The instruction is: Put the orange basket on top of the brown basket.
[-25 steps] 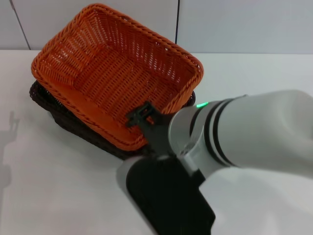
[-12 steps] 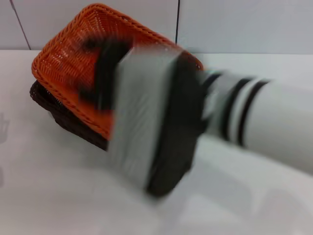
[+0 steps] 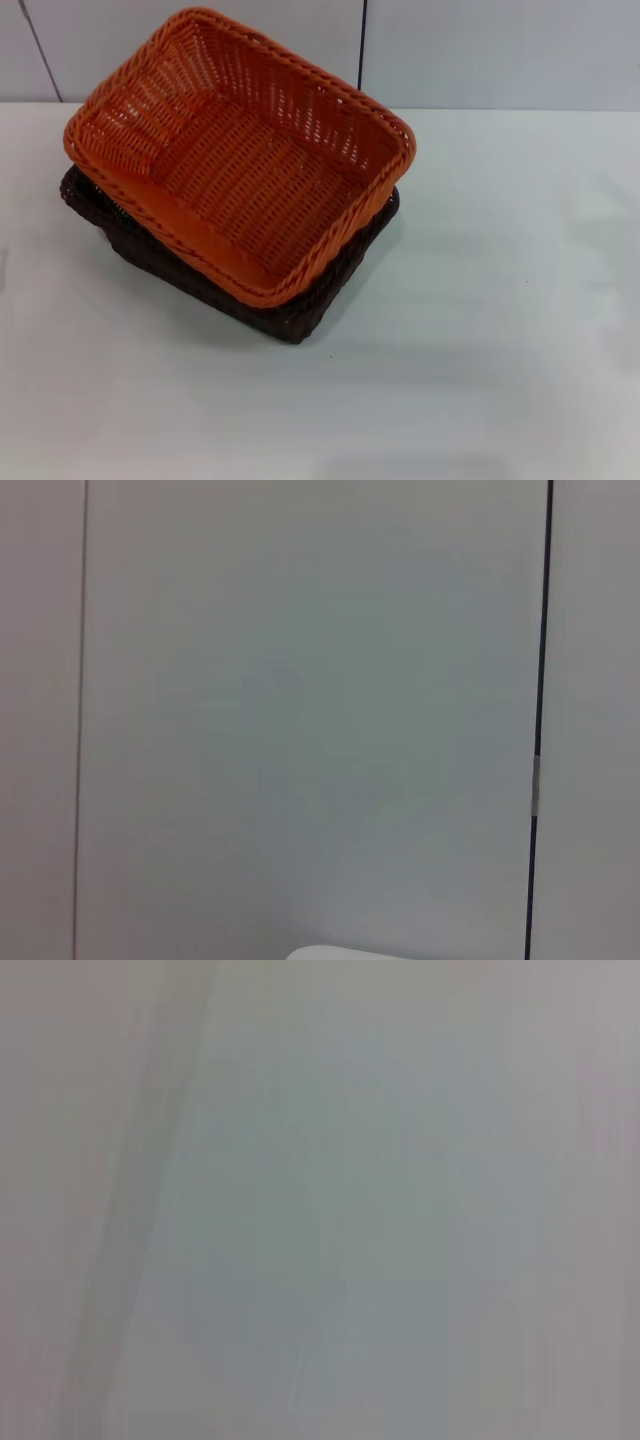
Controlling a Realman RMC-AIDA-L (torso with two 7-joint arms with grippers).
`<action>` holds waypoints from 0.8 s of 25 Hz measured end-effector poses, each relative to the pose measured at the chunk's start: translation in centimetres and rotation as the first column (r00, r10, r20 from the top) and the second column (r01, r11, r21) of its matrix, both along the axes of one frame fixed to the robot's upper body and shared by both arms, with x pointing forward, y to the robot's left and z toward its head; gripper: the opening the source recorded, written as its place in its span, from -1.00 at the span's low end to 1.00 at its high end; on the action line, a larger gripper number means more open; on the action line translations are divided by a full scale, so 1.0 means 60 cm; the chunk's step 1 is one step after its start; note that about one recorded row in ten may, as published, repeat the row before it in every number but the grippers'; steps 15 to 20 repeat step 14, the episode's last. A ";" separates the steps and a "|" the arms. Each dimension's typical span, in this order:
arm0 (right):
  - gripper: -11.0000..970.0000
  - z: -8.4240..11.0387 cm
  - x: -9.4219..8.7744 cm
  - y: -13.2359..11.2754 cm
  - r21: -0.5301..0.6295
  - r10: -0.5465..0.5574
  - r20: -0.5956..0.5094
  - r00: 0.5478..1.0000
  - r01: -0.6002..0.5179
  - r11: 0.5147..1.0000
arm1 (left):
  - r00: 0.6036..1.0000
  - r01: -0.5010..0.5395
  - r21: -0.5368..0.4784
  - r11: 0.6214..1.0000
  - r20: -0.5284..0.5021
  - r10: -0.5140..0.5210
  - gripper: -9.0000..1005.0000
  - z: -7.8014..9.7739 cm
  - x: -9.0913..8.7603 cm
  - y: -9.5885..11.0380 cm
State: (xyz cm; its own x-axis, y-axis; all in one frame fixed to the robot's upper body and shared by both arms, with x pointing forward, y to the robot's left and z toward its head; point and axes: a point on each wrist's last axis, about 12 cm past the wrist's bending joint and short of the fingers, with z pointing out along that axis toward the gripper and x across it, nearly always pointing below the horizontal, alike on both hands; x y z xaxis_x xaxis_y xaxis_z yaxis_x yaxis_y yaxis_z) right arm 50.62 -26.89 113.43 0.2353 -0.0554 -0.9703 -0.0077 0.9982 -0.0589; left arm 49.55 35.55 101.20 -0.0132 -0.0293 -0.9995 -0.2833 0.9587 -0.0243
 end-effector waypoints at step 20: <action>0.16 -0.101 -0.039 -0.094 0.172 -0.256 0.124 0.959 0.234 0.957 | 1.000 -0.009 0.005 1.000 -0.001 0.009 0.53 -0.003 -0.009 0.005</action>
